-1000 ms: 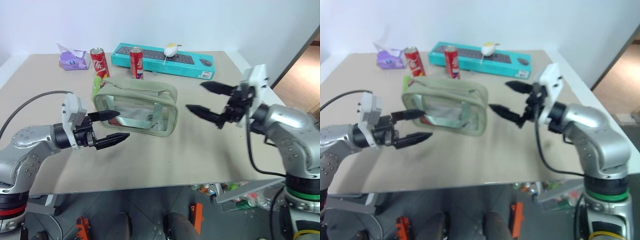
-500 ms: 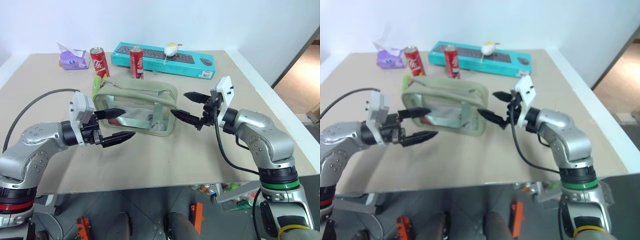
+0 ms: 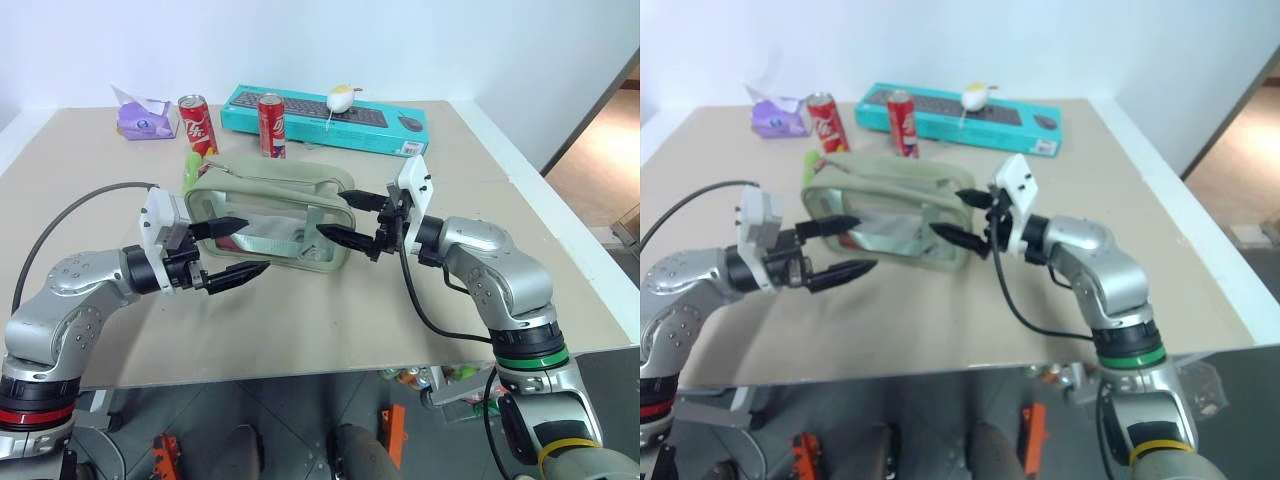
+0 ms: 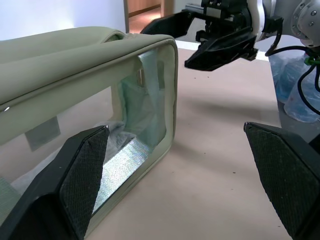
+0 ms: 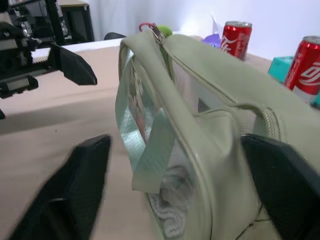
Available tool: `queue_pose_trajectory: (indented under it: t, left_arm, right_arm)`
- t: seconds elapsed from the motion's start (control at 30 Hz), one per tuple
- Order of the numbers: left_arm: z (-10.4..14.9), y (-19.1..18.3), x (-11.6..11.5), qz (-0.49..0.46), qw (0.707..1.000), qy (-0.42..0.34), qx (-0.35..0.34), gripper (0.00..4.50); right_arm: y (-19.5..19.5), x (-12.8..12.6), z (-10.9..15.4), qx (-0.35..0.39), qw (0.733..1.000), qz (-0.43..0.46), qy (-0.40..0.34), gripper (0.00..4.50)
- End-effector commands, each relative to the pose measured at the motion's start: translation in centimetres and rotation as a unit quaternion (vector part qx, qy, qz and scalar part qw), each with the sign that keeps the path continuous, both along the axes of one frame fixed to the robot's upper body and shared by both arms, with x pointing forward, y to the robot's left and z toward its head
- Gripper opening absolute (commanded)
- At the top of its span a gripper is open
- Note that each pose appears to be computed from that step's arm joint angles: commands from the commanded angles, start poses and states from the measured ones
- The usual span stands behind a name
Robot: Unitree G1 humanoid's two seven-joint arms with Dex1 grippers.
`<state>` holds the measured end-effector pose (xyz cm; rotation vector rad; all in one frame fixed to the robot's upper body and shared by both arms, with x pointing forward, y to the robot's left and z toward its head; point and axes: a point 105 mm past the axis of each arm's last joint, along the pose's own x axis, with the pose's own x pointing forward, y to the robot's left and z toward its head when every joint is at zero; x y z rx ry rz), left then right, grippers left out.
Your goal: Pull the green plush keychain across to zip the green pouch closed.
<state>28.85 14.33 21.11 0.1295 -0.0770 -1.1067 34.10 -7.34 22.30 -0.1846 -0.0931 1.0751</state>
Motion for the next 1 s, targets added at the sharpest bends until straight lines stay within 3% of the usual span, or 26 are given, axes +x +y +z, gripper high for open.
queue_pose_trajectory:
  t: [0.03,0.3,0.73,0.87,1.0]
  left_arm:
    - [0.7,0.0,-0.1,0.005,1.000,-0.021,-0.001,4.50]
    - [0.6,-0.2,0.2,0.004,1.000,-0.019,-0.003,4.50]
    - [0.7,-0.5,0.6,0.002,1.000,-0.017,-0.008,4.50]
    - [0.7,-0.3,0.6,0.003,1.000,-0.015,-0.006,4.50]
    - [0.7,-0.4,0.6,0.001,1.000,-0.015,-0.007,4.50]
  right_arm:
    - [0.3,-0.1,1.2,0.001,1.000,0.007,-0.028,2.98]
    - [0.3,0.0,1.3,0.000,0.999,0.005,-0.033,0.04]
    - [-0.9,-1.2,3.1,-0.002,0.997,0.041,-0.069,0.01]
    - [-3.5,-1.9,3.5,-0.052,0.992,0.089,-0.077,0.01]
    - [-5.7,-0.7,3.4,-0.091,0.988,0.088,-0.089,0.01]
